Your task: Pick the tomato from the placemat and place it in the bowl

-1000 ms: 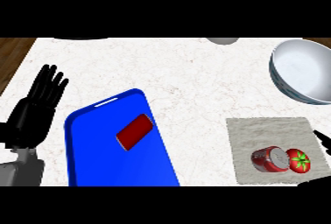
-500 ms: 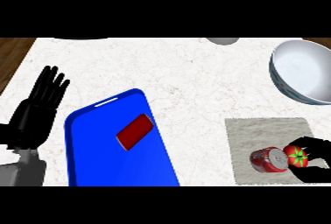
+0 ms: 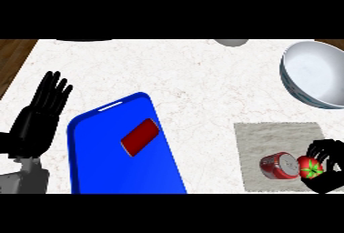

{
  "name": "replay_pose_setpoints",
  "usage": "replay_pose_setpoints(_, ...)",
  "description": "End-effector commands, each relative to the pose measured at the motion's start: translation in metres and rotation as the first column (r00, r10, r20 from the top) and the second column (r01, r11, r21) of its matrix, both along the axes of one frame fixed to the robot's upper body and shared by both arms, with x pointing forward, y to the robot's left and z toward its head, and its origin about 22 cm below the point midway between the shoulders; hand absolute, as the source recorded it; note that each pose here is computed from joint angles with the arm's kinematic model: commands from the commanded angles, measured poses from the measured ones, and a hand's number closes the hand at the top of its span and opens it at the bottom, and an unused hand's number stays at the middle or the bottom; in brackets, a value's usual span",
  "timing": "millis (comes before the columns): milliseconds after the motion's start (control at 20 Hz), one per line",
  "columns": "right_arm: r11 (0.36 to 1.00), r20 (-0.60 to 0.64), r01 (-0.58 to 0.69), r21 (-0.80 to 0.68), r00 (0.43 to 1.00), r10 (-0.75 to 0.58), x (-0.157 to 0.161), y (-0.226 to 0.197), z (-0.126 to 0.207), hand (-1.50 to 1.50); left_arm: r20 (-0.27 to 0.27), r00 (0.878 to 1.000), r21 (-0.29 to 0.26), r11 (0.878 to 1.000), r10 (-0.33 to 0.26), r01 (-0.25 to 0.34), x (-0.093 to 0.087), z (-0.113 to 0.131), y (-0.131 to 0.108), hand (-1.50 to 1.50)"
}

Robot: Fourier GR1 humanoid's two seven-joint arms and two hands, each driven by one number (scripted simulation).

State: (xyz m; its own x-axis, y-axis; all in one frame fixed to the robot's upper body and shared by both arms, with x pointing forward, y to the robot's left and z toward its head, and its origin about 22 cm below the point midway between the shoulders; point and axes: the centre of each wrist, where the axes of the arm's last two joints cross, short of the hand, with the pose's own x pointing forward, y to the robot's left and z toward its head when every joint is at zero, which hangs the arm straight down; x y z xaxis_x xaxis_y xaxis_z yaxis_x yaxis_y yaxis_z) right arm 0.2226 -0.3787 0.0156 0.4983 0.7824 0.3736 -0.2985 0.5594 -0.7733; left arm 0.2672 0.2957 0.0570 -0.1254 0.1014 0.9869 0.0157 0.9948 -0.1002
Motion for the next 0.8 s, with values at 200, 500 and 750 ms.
replay_pose_setpoints(200, 0.811, 0.013, -0.561, -0.167, 0.821, 0.571, 0.025, 0.036, 0.035, 1.50, 0.008, 1.000, 0.011, 1.000, -0.011, 0.011, 0.008, 0.004, -0.005, 0.00)
replay_pose_setpoints(500, 0.728, 0.175, -0.619, -0.296, 0.714, 0.678, 0.032, 0.040, 0.076, 1.50, 0.001, 1.000, 0.004, 1.000, -0.016, 0.016, 0.013, 0.007, -0.001, 0.00)
replay_pose_setpoints(750, 0.806, 0.336, -0.446, -0.389, 0.746, 0.575, 0.020, 0.028, 0.128, 1.50, -0.004, 1.000, 0.014, 1.000, 0.011, -0.010, 0.007, 0.010, 0.010, 0.00)
